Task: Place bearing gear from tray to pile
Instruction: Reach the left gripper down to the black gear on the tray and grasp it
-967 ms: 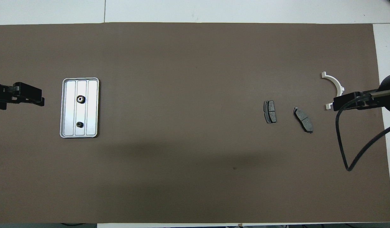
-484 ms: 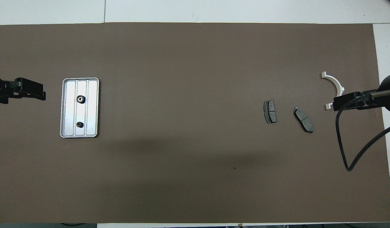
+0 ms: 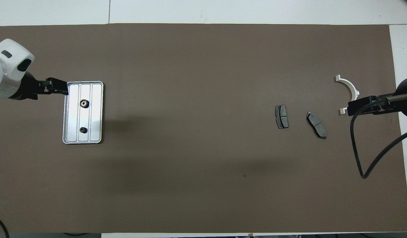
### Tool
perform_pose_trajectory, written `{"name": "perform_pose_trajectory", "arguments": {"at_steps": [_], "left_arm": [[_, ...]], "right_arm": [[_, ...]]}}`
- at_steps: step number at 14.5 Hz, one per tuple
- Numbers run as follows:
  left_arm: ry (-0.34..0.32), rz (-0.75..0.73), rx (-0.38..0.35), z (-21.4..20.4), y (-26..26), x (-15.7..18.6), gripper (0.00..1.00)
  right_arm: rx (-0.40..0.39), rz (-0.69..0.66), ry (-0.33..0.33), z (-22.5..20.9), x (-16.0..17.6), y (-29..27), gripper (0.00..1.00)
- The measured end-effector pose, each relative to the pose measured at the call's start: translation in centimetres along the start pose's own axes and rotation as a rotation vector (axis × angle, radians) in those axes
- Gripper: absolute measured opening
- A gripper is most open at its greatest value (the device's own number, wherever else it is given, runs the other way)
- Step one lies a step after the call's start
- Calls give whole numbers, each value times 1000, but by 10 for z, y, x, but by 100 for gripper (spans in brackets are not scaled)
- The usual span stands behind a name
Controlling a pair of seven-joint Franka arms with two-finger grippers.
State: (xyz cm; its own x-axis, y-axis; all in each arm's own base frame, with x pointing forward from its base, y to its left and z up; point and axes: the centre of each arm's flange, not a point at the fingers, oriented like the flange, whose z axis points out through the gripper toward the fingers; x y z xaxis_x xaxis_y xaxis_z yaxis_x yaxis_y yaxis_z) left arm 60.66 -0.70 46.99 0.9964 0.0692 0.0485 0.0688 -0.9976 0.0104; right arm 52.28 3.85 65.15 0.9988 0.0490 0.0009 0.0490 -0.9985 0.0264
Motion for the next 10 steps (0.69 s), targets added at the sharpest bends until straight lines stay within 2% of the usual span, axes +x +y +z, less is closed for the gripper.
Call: {"name": "perform_pose_trajectory", "arguments": {"at_steps": [3, 5, 7, 10], "left_arm": [[-6, -11, -9, 72, -6, 14, 100], [0, -22, -13, 112, -13, 10, 100], [-17, -23, -13, 135, -13, 1, 100], [-31, -20, -13, 146, -12, -4, 100]], "right_arm": [[0, -3, 0, 0, 0, 0, 100], [0, -23, 0, 0, 0, 0, 100], [0, -30, 0, 0, 0, 0, 100], [0, -30, 0, 0, 0, 0, 100]]}}
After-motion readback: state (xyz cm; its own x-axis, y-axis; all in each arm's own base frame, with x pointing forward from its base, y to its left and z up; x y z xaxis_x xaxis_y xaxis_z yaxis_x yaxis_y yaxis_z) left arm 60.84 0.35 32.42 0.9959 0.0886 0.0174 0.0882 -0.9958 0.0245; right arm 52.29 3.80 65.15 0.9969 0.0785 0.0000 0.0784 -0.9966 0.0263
